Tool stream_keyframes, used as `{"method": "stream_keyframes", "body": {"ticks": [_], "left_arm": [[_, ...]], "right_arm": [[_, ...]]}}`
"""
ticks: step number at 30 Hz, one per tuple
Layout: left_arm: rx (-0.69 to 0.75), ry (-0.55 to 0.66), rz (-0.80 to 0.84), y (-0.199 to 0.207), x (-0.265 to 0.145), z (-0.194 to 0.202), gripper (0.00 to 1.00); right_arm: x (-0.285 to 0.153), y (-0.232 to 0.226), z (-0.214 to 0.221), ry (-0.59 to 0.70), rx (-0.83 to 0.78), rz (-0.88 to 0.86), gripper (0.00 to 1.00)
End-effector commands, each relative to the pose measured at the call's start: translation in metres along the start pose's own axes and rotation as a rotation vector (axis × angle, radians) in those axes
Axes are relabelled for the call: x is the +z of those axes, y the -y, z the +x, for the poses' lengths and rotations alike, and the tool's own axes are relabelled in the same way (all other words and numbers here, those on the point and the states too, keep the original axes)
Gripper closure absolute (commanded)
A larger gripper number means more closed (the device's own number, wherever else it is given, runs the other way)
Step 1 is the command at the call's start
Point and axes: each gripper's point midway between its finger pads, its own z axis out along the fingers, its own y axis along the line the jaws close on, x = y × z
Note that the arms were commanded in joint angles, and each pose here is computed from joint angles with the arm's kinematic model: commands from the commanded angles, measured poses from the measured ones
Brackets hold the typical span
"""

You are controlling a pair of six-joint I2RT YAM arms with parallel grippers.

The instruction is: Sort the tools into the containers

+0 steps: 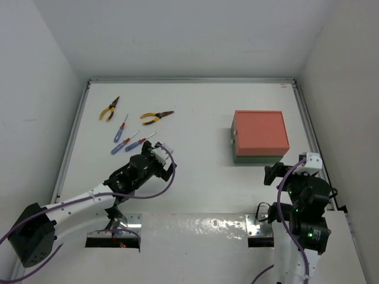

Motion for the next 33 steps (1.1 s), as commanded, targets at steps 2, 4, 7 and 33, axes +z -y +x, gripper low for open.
{"method": "stream_keyframes", "body": {"ticks": [2,4,7,33], "left_arm": [[0.055,0.067,0.072,0.007,0.0,-0.043,0.0],[0.124,0.066,0.097,0.008,0.0,-0.049,0.0],[0.419,0.045,0.312,0.033,-0.002,-0.049,0.0],[0.451,0.375,0.663,0.123,0.174,-0.201,0.31]], "right_arm": [[0.001,-0.002,-0.005,0.007,0.003,-0.009,0.01],[-0.001,-0.002,-0.009,0.011,0.01,-0.005,0.01],[-0.005,-0.003,-0.021,-0.01,0.036,0.011,0.01],[0.154,0.041,-0.119,-0.301,0.113,0.184,0.11]]}}
